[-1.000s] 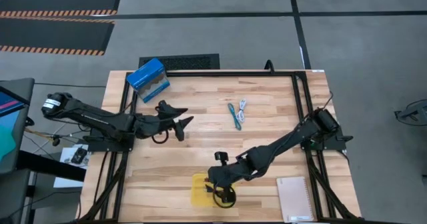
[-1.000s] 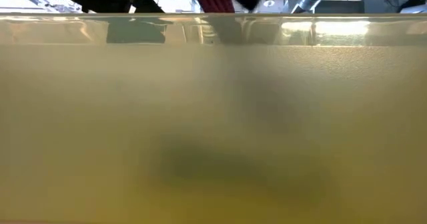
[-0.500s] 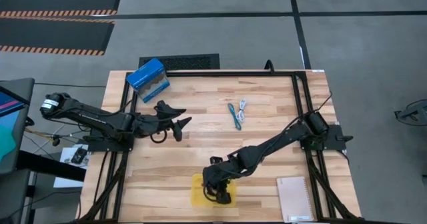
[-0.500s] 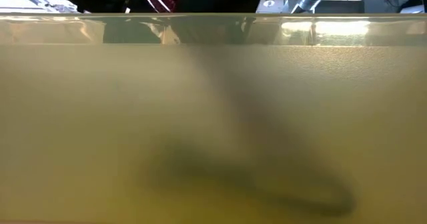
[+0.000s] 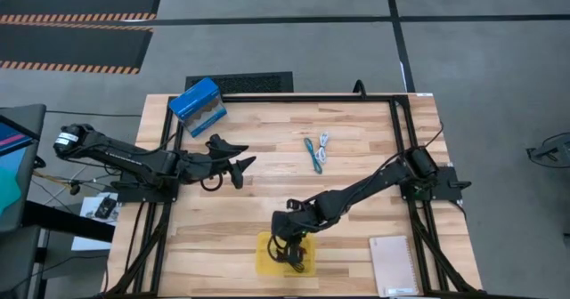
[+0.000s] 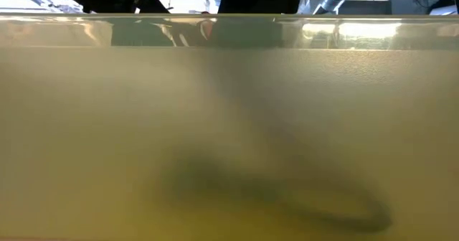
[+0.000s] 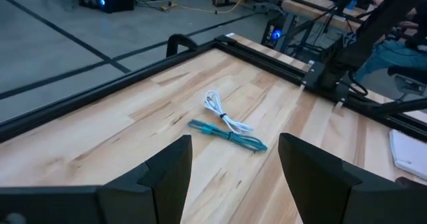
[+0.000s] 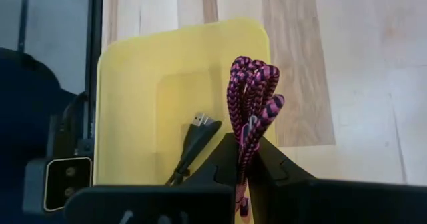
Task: Pick and place USB-C Cables
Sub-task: Put the pink charger cable into the yellow bin
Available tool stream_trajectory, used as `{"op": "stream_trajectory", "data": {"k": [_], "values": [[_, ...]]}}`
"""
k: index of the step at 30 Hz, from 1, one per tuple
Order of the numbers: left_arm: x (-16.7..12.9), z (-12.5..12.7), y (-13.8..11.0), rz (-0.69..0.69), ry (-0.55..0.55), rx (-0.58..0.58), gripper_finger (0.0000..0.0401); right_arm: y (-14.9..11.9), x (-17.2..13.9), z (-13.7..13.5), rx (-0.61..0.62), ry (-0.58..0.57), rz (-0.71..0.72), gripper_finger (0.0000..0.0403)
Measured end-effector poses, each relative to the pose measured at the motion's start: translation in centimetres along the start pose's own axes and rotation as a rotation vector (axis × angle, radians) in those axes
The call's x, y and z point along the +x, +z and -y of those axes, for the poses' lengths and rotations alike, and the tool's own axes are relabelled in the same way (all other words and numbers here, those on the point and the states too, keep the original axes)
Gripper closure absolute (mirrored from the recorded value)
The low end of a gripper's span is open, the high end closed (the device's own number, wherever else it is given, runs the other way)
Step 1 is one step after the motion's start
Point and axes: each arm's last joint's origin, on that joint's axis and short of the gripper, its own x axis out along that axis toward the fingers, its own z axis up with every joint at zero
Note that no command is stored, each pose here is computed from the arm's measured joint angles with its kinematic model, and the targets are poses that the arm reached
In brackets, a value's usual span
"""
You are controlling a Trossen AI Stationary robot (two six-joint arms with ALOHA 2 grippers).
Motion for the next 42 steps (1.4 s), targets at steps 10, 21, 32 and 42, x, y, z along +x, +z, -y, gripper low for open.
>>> {"op": "stream_trajectory", "data": {"k": [10, 21, 32, 42], "values": [[0.0, 0.0, 0.0, 0.003, 0.006, 0.016, 0.0189, -0.4, 0.5, -0.6, -0.014, -0.017, 0.009, 0.0376], [0.1, -0.2, 0.1, 0.011, 0.016, 0.027, 0.0189, -2.0, 4.4, 0.3, -0.023, -0.056, -0.077, 0.0368], [0.1, -0.2, 0.2, 0.010, 0.012, 0.021, 0.0189, -1.8, 4.5, 0.8, -0.033, -0.070, -0.071, 0.0350], [0.2, -0.2, 0.2, 0.011, 0.016, 0.020, 0.0189, -1.6, 5.2, 1.7, -0.002, -0.163, -0.027, 0.0315]]}}
